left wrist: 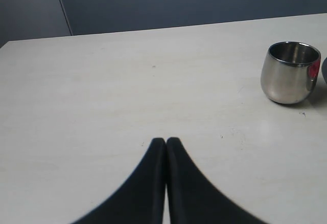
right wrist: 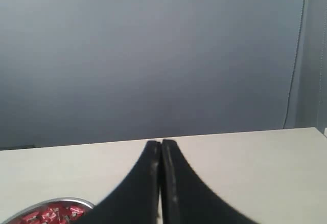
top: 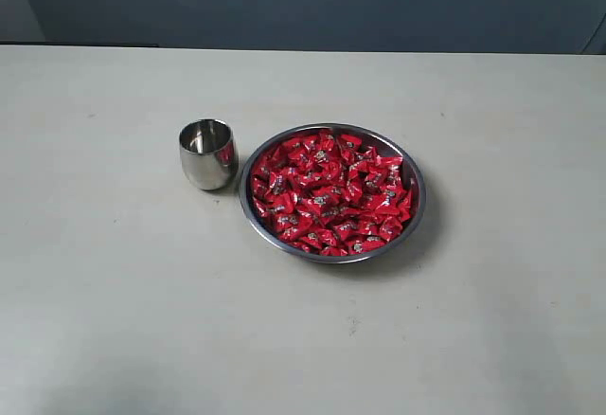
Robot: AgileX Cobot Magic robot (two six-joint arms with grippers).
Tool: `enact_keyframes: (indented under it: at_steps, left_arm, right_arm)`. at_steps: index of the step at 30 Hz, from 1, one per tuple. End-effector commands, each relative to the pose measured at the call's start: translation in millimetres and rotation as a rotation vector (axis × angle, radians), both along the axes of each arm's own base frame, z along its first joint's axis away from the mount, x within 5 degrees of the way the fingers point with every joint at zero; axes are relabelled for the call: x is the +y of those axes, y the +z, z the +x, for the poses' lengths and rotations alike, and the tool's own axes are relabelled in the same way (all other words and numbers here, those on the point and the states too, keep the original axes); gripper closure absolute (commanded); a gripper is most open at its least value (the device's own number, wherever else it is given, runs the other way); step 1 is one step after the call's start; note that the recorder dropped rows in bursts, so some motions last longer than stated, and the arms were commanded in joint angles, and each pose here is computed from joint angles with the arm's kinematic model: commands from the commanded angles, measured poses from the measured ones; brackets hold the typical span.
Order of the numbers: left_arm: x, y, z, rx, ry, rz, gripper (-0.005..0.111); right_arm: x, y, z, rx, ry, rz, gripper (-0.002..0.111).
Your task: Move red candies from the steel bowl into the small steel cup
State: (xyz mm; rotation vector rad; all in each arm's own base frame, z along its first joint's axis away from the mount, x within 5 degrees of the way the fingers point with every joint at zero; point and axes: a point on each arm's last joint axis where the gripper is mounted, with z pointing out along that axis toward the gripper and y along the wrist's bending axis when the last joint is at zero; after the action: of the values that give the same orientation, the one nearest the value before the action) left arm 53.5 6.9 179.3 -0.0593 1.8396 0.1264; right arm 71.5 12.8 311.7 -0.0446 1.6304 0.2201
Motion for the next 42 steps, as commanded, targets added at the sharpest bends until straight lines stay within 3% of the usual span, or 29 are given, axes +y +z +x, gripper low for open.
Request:
enact_keyframes:
  at_steps: [1, 42]
  left_arm:
    - [-0.3, 3.5, -0.3, -0.018, -0.005, 0.001, 0.106]
    - [-0.3, 3.7, -0.2, -0.020, -0.005, 0.002, 0.106]
  right_arm:
    - [1.0, 4.1, -0.2, -0.013, 0.008, 0.068, 0.109]
    - [2.8, 3.0, -0.6, 0.011, 0.024, 0.132, 0.109]
